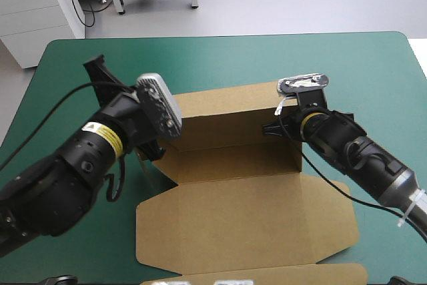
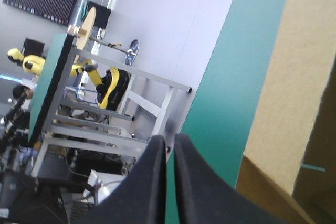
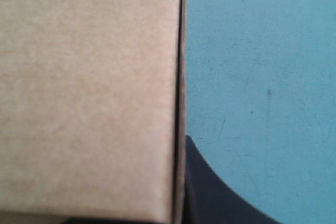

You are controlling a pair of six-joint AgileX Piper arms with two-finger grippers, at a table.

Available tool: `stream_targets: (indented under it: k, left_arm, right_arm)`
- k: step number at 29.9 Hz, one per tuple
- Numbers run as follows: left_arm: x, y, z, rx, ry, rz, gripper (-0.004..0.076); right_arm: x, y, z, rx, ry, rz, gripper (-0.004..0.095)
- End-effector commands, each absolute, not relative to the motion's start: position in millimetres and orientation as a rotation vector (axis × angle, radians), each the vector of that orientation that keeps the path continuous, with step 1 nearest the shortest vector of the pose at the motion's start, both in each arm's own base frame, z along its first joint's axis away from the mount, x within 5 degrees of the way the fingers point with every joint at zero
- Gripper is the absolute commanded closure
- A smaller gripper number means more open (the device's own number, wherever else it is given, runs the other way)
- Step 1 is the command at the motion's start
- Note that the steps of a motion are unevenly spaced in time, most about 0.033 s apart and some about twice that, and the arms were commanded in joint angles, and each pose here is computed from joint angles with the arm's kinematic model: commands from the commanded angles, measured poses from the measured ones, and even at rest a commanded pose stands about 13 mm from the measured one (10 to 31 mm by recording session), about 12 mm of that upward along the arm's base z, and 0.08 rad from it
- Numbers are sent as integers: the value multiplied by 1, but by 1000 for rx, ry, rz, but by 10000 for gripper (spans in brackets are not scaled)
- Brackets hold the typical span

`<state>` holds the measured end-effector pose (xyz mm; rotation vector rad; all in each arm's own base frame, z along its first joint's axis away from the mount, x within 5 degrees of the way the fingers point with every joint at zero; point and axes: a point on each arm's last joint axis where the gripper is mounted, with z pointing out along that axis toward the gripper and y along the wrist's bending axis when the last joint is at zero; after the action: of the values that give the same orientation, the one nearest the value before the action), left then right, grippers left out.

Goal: Fold the box

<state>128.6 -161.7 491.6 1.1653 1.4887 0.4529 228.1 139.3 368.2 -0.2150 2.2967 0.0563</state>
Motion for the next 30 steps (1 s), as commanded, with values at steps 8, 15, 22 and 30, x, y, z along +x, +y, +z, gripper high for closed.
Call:
stream_targets:
  k: [8, 15, 22, 30]
  left_arm:
    - [158, -109, 507, 987, 1734, 389, 721]
    - [178, -77, 491, 838, 1986, 142, 721]
    - [166, -61, 458, 723, 1998, -50, 731]
    - [113, -42, 380, 642, 1878, -59, 731]
  right_arm:
    - [260, 93, 401, -177, 2313, 131, 928]
    - [305, 85, 379, -200, 2469, 83, 928]
    - [357, 100, 333, -269, 2606, 120, 928]
    - [383, 108, 275, -339, 2769, 83, 928]
